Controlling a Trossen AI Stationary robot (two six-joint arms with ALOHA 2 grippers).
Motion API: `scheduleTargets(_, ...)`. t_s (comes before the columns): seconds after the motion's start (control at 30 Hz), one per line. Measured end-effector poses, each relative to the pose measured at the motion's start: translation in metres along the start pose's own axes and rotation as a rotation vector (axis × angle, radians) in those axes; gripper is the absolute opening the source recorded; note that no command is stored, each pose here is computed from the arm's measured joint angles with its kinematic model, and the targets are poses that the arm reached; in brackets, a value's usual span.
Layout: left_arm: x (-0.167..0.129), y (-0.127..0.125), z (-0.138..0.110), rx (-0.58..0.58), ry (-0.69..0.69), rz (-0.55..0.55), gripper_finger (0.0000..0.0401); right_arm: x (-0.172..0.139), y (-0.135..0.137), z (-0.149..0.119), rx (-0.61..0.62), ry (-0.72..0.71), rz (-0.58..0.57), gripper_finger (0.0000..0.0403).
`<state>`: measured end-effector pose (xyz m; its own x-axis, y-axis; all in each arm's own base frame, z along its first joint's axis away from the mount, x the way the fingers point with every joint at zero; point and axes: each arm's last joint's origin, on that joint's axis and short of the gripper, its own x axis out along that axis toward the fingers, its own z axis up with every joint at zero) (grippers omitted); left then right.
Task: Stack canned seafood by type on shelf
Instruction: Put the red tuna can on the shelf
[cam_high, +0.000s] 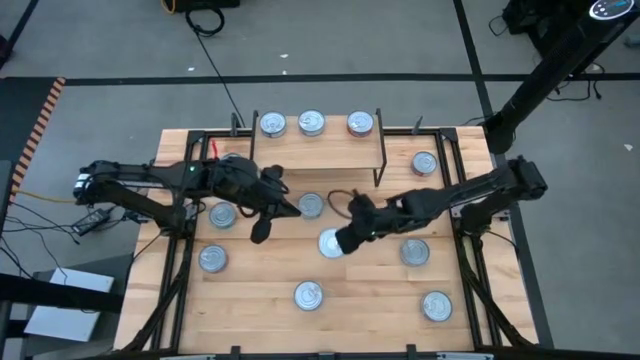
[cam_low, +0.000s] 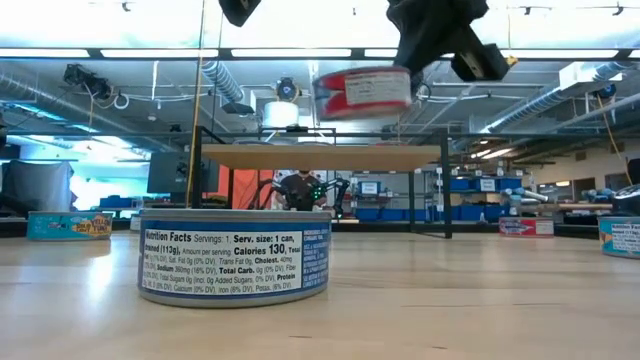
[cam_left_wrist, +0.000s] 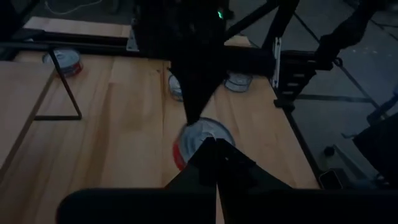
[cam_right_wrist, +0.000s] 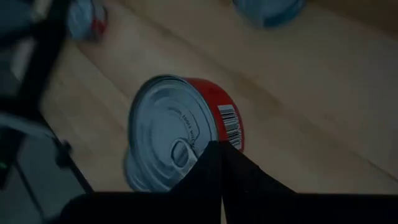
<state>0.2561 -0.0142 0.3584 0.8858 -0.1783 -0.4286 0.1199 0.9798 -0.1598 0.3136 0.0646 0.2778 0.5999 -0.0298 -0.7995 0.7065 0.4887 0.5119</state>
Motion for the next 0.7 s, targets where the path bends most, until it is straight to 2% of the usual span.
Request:
scheduleTargets(0.37,-0.005,0.005,0.002,0.012,-0.022,0.033,0.0002,-0.039,-0.028,0.067,0.15,-0.232,0.017,0.0002)
scheduleTargets(0.53,-0.007,0.009,0.003,0.004,-0.024,0.045,0.0002,-0.044,-0.057,0.109,0.222,-0.327,-0.048,0.0002)
scheduleTargets(0.7,-0.008,0.01,0.003,0.003,-0.025,0.045,0.0002,-0.05,-0.089,0.146,0.265,-0.361,-0.083,0.0002)
